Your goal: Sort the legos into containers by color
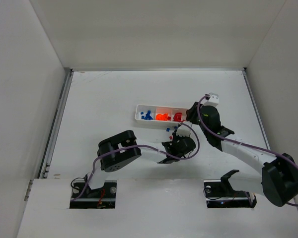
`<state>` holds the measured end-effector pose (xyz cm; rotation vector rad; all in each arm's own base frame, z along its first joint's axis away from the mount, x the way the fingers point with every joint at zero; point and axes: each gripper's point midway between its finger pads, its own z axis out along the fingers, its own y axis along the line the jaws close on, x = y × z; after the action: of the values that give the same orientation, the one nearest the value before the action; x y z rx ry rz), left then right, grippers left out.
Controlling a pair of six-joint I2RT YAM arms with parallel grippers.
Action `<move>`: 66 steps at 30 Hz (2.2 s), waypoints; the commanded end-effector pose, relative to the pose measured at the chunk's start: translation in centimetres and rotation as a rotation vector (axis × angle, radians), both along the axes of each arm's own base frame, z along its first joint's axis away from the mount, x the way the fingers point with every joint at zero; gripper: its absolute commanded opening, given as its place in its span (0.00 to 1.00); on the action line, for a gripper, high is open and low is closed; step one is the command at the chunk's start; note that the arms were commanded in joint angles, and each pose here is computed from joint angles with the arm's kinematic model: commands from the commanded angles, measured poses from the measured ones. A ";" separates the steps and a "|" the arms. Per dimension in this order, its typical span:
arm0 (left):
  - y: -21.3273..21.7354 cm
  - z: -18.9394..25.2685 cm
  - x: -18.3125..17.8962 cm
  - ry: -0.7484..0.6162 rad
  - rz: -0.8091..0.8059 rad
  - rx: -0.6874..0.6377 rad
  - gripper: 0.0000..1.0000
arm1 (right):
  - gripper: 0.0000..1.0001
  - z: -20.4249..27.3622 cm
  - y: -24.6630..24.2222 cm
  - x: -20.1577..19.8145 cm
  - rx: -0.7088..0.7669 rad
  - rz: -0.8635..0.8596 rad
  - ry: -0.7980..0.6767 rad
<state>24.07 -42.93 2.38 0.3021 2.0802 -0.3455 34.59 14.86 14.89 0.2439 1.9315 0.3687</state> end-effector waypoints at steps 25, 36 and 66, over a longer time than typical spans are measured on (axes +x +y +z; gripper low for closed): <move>10.1 11.4 2.8 -0.152 0.158 -0.176 0.11 | 0.48 1.5 -0.1 0.4 0.045 -0.005 -0.060; 18.5 10.8 10.9 -0.113 0.355 -0.242 0.13 | 0.44 0.8 4.2 -1.8 -0.013 0.137 -0.036; 20.1 10.9 6.6 -0.116 0.306 -0.307 0.37 | 0.41 -10.0 10.2 -7.8 -0.233 0.346 0.254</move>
<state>31.69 -22.69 13.17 -0.1774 1.9043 -0.4129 26.04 23.53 3.73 -0.2127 2.2759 0.3108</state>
